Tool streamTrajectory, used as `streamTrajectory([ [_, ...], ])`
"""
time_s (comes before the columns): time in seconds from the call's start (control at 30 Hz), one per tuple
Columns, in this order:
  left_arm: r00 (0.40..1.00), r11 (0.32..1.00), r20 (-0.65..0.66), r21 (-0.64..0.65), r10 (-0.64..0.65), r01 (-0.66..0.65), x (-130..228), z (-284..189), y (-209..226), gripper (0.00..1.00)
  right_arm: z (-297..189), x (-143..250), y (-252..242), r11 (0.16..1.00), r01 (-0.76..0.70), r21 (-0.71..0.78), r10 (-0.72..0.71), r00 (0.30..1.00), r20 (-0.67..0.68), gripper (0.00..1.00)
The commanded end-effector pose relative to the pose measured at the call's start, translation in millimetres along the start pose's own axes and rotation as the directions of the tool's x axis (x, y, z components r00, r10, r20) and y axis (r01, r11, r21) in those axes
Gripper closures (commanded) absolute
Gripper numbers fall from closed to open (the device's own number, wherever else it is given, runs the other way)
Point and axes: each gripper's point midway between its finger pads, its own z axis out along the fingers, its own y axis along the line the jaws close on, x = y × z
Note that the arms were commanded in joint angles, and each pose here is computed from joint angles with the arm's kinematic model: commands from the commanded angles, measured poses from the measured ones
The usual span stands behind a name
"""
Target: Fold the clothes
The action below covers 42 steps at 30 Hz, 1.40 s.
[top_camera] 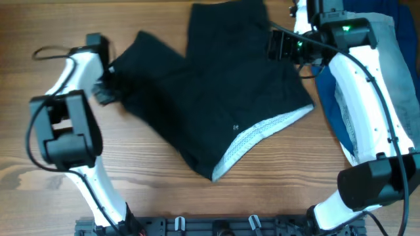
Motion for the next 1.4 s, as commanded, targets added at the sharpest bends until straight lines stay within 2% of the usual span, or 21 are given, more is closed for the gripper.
streamTrajectory([
  [0.0,0.947,0.956,-0.19,-0.187,-0.259,0.224,33,30,97,0.96,25,15,14,1.0,0.002,-0.018,-0.003,0.997,-0.079,0.06],
  [0.1,0.895,0.928,-0.27,-0.213,-0.355,0.304,49,23,137,0.96,54,30,25,1.0,0.014,-0.014,-0.016,0.987,-0.159,0.07],
  [0.23,0.875,0.929,-0.326,-0.215,-0.358,0.3,67,20,155,0.96,103,59,23,0.997,-0.059,0.048,0.07,0.951,-0.302,0.08],
  [0.27,0.888,0.942,-0.325,-0.194,-0.326,0.274,67,20,153,0.91,114,68,17,0.994,-0.074,0.075,0.095,0.935,-0.342,0.08],
  [0.33,0.918,0.98,-0.348,-0.118,-0.193,0.161,65,21,141,0.29,120,68,4,0.993,-0.063,0.103,0.095,0.933,-0.348,0.06],
  [0.4,0.93,0.983,-0.323,-0.114,-0.176,0.146,60,23,135,0.07,120,61,-17,0.986,-0.091,0.139,0.132,0.935,-0.329,0.04],
  [0.43,0.94,0.984,-0.299,-0.108,-0.165,0.138,53,23,131,0.0,118,58,-32,0.984,-0.1,0.147,0.144,0.934,-0.328,0.03],
  [0.53,0.966,0.989,-0.219,-0.067,-0.141,0.129,24,7,117,0.0,120,70,-50,0.996,-0.075,0.054,0.09,0.917,-0.388,0.03],
  [0.57,0.984,0.994,-0.155,0.042,-0.092,0.099,2,-14,94,0.0,125,89,-52,0.996,-0.077,0.037,0.085,0.895,-0.439,0.06],
  [0.63,0.998,0.985,-0.05,0.17,-0.031,0.039,-21,-46,68,0.0,133,110,-53,0.997,-0.079,0.023,0.08,0.873,-0.482,0.1],
  [0.7,0.995,0.973,0.099,0.227,0.021,-0.043,-42,-92,51,0.0,141,123,-49,0.995,-0.103,-0.016,0.081,0.861,-0.502,0.16],
  [0.8,0.949,0.963,0.311,0.238,0.049,-0.128,-60,-157,42,0.0,148,128,-39,0.989,-0.125,-0.075,0.071,0.862,-0.501,0.33],
  [0.87,0.89,0.957,0.455,0.243,0.034,-0.16,-62,-207,43,0.0,153,121,-38,0.989,-0.12,-0.09,0.064,0.88,-0.47,0.43],
  [0.93,0.841,0.953,0.541,0.243,0.024,-0.183,-57,-242,44,0.0,160,113,-35,0.989,-0.104,-0.105,0.049,0.903,-0.427,0.51],
  [1.03,0.809,0.951,0.588,0.241,0.017,-0.195,-49,-265,46,0.0,174,108,-40,0.99,-0.121,-0.068,0.087,0.921,-0.379,0.64],
  [1.1,0.809,0.951,0.587,0.242,0.017,-0.195,-47,-266,47,0.0,181,114,-43,0.99,-0.135,-0.049,0.107,0.923,-0.369,0.8],
  [1.13,0.814,0.951,0.58,0.242,0.017,-0.193,-46,-264,47,0.0,185,115,-48,0.99,-0.14,-0.018,0.124,0.925,-0.358,0.94],
  [1.2,0.819,0.951,0.573,0.242,0.021,-0.193,-44,-263,46,0.0,190,103,-62,0.99,-0.131,0.057,0.141,0.946,-0.291,0.96],
  [1.27,0.82,0.95,0.572,0.242,0.027,-0.199,-43,-263,44,0.0,199,69,-77,0.985,-0.127,0.116,0.143,0.979,-0.144,0.96],
  [1.37,0.819,0.948,0.572,0.241,0.036,-0.21,-42,-263,39,0.0,222,39,-85,0.986,-0.122,0.113,0.124,0.992,-0.006,0.96],
])
